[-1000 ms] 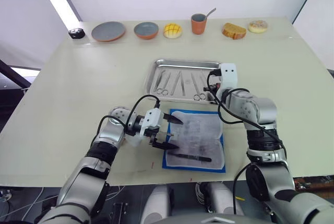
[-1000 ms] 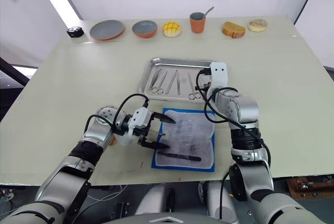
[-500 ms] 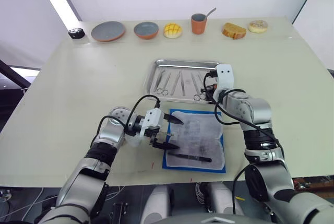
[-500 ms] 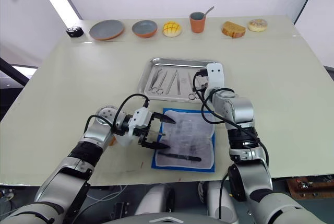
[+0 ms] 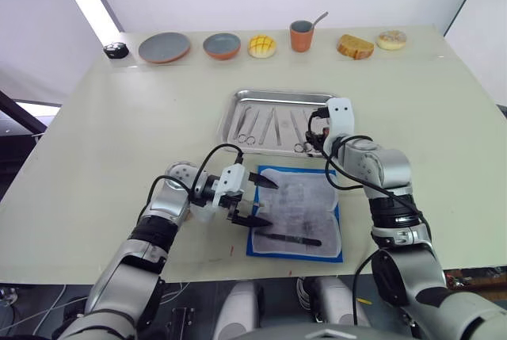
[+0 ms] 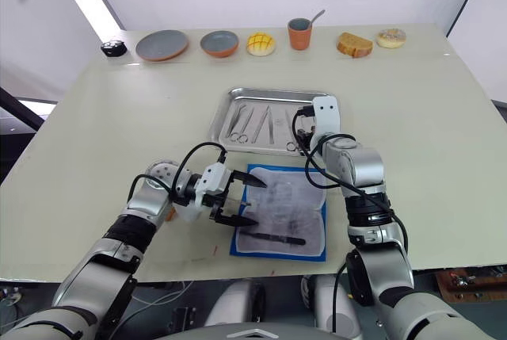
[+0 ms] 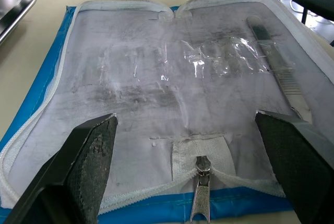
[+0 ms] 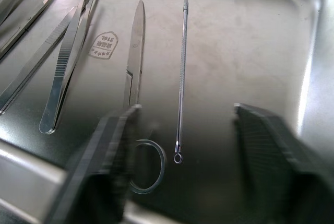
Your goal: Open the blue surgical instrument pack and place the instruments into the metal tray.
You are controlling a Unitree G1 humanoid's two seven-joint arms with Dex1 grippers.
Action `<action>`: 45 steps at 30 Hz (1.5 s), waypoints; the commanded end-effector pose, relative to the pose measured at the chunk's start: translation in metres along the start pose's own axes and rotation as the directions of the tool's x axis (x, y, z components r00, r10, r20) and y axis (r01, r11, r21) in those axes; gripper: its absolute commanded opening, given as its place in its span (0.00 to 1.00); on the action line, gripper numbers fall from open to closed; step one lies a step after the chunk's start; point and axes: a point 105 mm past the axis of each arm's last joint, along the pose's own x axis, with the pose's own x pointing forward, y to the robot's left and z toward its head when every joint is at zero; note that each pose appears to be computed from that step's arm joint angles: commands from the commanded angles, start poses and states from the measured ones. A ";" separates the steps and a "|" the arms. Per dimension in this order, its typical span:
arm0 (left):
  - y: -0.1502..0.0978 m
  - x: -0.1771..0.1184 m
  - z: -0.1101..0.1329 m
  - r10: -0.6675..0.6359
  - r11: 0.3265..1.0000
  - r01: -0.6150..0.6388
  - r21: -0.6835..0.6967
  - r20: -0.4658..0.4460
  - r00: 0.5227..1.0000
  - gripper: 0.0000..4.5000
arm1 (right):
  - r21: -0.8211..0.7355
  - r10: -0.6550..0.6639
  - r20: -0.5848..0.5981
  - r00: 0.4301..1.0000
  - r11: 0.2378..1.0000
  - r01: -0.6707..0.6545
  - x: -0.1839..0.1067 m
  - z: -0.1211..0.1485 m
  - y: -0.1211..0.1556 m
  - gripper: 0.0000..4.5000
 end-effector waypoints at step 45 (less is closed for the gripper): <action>-0.011 -0.005 -0.028 -0.054 0.994 0.046 -0.101 -0.080 0.995 1.00 | -0.459 0.692 -0.175 0.701 0.572 -0.680 -0.204 -0.080 0.011 0.73</action>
